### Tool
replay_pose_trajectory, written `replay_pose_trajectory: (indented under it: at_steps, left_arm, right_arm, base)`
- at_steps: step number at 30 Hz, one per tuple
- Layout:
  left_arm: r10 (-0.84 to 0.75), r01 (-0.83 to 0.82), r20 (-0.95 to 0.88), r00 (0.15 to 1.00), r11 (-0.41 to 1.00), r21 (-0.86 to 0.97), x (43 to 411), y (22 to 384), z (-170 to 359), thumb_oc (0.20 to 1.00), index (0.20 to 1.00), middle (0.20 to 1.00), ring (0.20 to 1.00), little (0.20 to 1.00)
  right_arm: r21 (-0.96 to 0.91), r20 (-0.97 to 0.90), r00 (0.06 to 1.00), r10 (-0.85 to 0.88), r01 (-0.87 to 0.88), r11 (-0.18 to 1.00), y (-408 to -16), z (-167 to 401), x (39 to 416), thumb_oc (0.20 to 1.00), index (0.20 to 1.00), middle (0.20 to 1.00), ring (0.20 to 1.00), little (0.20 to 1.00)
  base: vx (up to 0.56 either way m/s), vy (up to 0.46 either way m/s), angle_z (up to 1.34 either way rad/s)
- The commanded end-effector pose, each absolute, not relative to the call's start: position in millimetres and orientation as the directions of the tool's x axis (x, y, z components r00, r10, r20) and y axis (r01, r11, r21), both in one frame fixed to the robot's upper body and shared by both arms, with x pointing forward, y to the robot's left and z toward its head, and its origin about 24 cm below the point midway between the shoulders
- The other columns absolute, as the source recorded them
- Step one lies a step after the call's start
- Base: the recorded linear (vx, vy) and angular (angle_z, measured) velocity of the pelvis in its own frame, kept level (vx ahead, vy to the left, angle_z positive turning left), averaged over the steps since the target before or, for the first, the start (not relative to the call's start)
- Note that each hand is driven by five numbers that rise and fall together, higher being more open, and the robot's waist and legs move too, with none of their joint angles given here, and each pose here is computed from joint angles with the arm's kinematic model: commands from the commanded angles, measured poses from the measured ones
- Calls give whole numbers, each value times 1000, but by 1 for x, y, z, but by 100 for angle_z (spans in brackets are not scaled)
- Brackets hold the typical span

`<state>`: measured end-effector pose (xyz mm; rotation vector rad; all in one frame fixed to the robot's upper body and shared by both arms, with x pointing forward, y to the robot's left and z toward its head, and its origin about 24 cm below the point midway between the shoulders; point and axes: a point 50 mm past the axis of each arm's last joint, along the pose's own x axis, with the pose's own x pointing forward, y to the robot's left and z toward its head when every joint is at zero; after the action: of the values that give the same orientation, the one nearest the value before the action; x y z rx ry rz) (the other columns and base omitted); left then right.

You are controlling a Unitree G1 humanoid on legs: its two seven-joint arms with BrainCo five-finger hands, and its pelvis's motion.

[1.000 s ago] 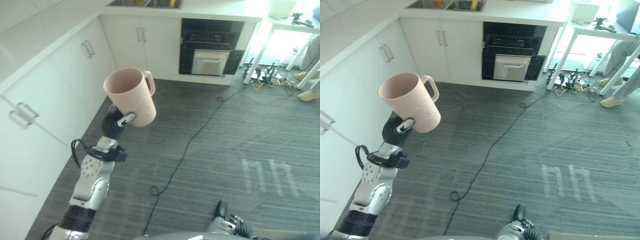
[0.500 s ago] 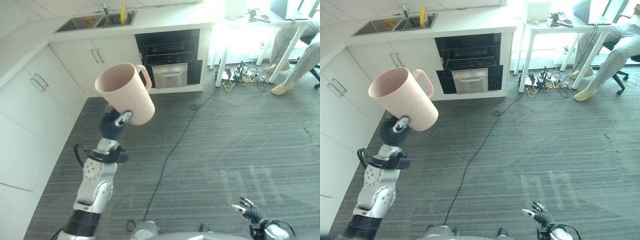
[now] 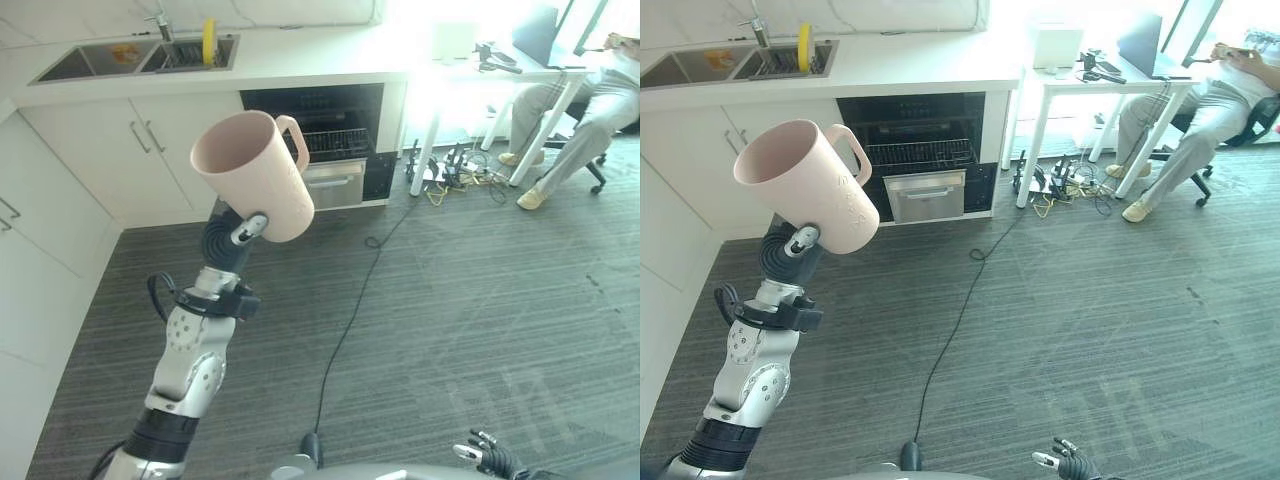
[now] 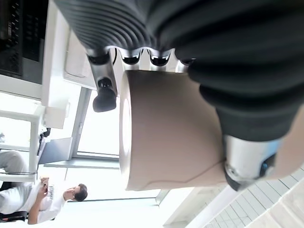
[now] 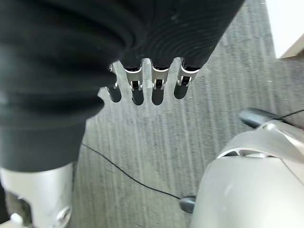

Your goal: Place the dishes in the dishwasher.

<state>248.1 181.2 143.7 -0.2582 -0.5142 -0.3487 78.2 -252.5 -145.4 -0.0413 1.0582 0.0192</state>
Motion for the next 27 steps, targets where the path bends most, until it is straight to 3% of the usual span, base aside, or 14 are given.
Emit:
replay_pose_trajectory:
  at_steps: [1, 16, 17, 27]
  left_arm:
    - [-230, 401, 635, 737, 906, -137, 244, 186, 168, 200, 200, 200, 200, 200]
    - [-221, 407, 653, 724, 901, -147, 236, 184, 166, 200, 200, 200, 200, 200]
    - [-87, 262, 627, 774, 946, -193, 242, 202, 156, 200, 200, 200, 200, 200]
    - [-70, 249, 625, 778, 947, -203, 237, 208, 157, 200, 200, 200, 200, 200]
  right_arm:
    - [-38, -846, 533, 21, -100, 994, -252, -141, 96, 1000, 1000, 1000, 1000, 1000]
    - [-58, -839, 545, -11, -69, 996, -259, -138, 100, 1000, 1000, 1000, 1000, 1000]
    - [52, -684, 729, -30, 91, 995, -249, -113, 143, 1000, 1000, 1000, 1000, 1000]
    - [40, -655, 753, -60, 115, 993, -253, -107, 148, 1000, 1000, 1000, 1000, 1000]
  base:
    - [20, -93, 13]
    - [12, -91, 7]
    - [0, 0, 0]
    - [40, -41, 0]
